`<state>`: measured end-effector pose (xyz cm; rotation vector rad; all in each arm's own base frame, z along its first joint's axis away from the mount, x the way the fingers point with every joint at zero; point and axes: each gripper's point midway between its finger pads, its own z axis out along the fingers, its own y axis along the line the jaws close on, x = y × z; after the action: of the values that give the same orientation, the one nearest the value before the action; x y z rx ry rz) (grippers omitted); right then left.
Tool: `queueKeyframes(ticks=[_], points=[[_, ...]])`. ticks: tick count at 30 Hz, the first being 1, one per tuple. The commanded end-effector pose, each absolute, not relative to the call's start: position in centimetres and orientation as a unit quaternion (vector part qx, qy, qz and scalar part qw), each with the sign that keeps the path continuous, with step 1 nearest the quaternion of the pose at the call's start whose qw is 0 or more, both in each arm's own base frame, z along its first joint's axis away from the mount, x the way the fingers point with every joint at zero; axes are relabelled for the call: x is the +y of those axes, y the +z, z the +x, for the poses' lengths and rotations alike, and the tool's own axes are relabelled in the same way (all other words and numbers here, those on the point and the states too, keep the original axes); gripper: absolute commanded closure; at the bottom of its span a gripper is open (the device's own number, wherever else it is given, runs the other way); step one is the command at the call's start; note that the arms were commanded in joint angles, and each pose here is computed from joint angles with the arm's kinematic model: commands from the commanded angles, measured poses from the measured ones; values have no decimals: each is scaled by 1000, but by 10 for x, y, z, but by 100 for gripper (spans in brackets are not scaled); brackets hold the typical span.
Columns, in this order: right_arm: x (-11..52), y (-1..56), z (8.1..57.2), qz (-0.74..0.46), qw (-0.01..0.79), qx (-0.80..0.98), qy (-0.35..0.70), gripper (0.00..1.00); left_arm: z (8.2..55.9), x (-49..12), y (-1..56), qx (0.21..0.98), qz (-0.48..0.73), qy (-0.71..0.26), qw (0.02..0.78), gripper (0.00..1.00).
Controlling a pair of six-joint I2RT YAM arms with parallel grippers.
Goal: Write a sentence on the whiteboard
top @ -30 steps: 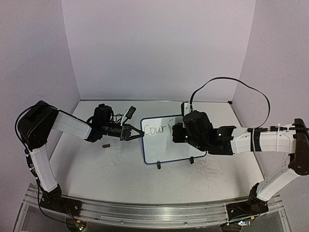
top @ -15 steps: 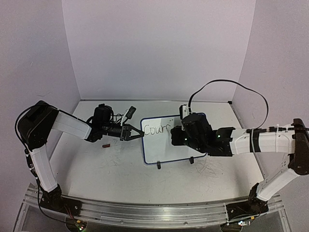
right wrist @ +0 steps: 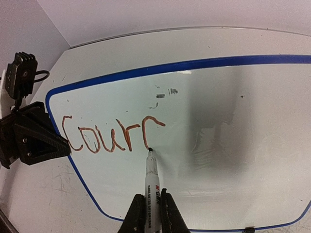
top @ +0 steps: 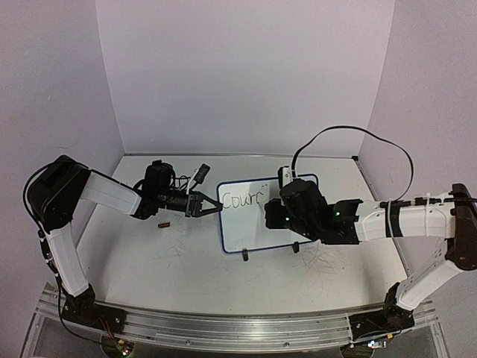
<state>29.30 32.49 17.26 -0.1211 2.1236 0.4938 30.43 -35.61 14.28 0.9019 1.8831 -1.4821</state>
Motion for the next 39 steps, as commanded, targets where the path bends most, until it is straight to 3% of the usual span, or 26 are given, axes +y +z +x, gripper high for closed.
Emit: queueKeyframes(ticks=[1, 23, 39], points=[[311, 192, 301, -22, 491, 851, 183, 100, 294, -356, 156, 694, 347, -566, 276, 100], [314, 215, 315, -18, 519, 836, 180, 100, 295, -356, 157, 694, 348, -565, 278, 100], [313, 182, 298, -29, 478, 858, 185, 100, 295, -356, 157, 695, 348, -564, 278, 100]])
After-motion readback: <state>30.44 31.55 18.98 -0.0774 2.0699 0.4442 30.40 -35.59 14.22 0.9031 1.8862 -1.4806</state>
